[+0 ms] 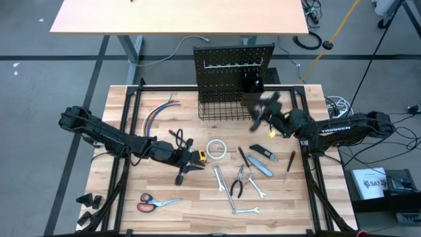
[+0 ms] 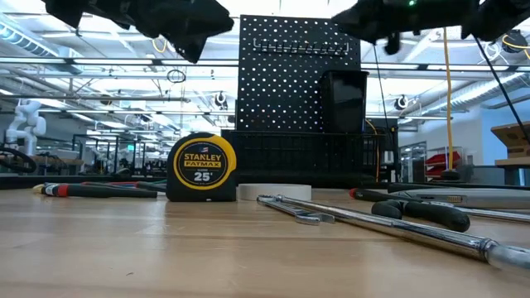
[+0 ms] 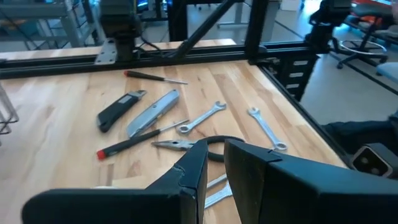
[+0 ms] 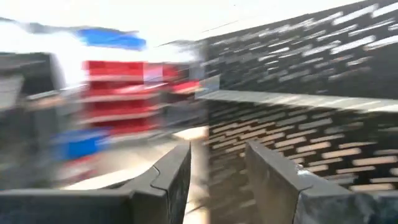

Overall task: Hang tools onto peg board
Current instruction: Put the wrench into the black bin on the peg board

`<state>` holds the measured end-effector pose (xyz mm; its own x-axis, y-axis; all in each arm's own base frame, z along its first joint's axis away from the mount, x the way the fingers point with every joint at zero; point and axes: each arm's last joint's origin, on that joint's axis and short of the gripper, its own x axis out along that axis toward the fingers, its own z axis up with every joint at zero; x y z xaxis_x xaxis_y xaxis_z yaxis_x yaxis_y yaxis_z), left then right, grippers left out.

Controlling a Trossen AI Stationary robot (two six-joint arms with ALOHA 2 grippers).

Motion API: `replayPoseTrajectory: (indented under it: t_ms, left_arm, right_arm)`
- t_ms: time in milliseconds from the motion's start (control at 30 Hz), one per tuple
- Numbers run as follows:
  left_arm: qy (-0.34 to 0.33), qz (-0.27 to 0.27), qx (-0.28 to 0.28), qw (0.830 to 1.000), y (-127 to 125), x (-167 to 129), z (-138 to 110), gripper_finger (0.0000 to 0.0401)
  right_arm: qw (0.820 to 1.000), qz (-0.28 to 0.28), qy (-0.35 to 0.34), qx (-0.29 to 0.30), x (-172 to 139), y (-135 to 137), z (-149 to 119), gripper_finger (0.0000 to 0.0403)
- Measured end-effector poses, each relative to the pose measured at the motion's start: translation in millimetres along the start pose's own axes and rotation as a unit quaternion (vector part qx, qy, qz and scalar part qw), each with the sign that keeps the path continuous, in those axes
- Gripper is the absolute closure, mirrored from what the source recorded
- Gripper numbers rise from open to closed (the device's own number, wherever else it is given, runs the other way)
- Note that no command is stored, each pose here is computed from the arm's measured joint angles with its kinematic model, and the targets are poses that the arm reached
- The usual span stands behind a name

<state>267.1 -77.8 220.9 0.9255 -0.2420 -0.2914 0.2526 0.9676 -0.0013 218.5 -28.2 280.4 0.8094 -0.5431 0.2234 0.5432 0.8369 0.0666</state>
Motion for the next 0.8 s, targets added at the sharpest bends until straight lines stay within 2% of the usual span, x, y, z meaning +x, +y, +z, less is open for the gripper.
replayPoseTrajectory:
  t_ms: [67, 133, 267, 433, 600, 733, 800]
  left_arm:
    - [-0.002, -0.008, 0.012, 1.000, -4.6, -0.2, 0.4, 0.0340]
    - [-0.011, -0.015, 0.019, 1.000, -9.0, -0.4, 2.0, 0.0340]
    - [-0.033, -0.029, 0.028, 0.999, -16.9, -1.1, 6.0, 0.0340]
    - [-0.036, -0.039, 0.033, 0.998, -22.9, -1.7, 6.2, 0.0340]
    - [-0.039, -0.037, 0.058, 0.997, -22.4, -1.7, 6.6, 0.0340]
    - [-0.045, -0.036, 0.071, 0.996, -22.3, -1.8, 7.9, 0.0340]
    - [-0.041, -0.037, 0.071, 0.996, -22.7, -1.8, 7.1, 0.0340]
  right_arm:
    - [0.996, 0.082, 0.029, 0.035, -2.3, 10.9, -7.1, 0.0257]
    - [0.984, 0.146, 0.065, 0.079, -5.5, 21.4, -14.6, 0.0258]
    - [0.950, 0.232, 0.132, 0.161, -15.1, 44.3, -27.3, 0.0263]
    - [0.918, 0.284, 0.181, 0.207, -29.1, 74.5, -36.3, 0.0265]
    - [0.896, 0.323, 0.199, 0.232, -31.8, 111.3, -29.8, 0.0265]
    - [0.879, 0.361, 0.208, 0.234, -29.7, 153.3, -18.9, 0.0266]
    - [0.868, 0.374, 0.246, 0.215, -30.7, 175.7, -19.2, 0.0266]
